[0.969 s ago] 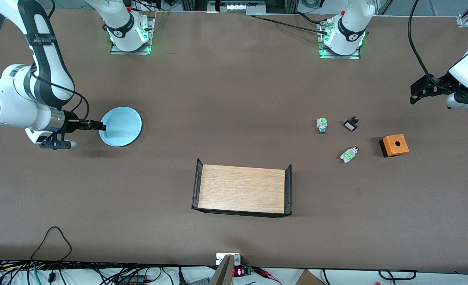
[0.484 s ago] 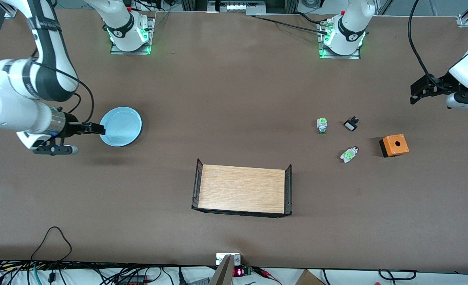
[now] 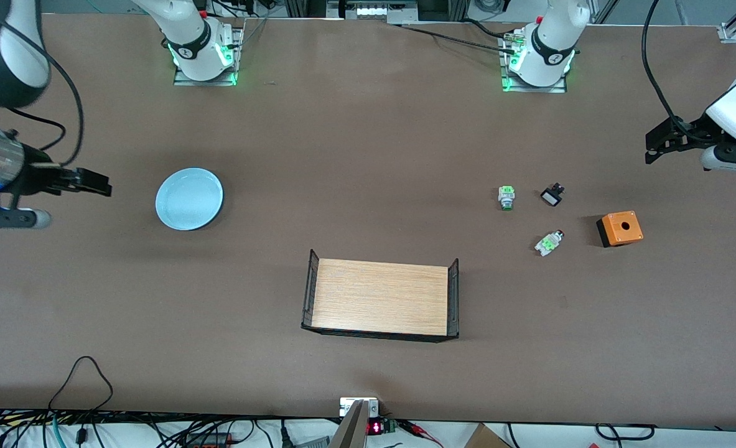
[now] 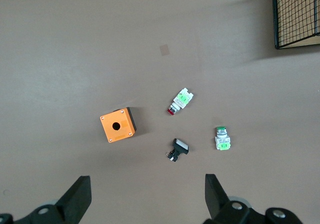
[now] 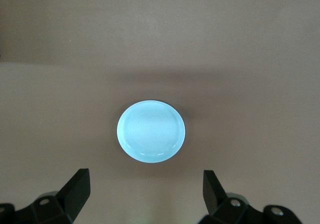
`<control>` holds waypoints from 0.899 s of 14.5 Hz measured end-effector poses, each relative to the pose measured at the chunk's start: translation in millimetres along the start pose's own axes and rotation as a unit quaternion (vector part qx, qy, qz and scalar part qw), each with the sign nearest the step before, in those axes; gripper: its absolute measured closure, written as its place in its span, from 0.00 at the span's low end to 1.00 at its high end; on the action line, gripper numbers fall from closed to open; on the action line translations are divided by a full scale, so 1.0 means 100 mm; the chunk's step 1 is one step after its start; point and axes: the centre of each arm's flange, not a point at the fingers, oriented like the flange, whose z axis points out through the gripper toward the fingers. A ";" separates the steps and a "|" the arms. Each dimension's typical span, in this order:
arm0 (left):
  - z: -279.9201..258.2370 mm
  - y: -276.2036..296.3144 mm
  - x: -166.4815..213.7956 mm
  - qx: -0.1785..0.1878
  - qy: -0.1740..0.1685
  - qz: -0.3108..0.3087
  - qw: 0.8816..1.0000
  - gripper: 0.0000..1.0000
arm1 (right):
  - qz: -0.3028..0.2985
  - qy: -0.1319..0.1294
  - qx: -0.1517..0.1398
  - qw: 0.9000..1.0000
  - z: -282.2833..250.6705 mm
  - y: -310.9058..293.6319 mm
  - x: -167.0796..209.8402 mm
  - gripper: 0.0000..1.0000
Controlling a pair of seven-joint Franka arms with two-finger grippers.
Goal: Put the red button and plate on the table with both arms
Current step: 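Open the right gripper and draw it back from the plate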
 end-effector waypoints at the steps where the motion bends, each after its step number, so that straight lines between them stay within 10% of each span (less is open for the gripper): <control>1: 0.00 0.00 0.00 0.000 0.000 0.000 1.000 0.00 | 0.000 -0.001 -0.002 1.000 -0.06 -0.03 -0.02 0.00; 13: 0.00 0.00 0.00 0.000 0.000 0.000 1.000 0.00 | 0.037 0.021 0.001 0.999 -0.13 0.45 -0.03 0.00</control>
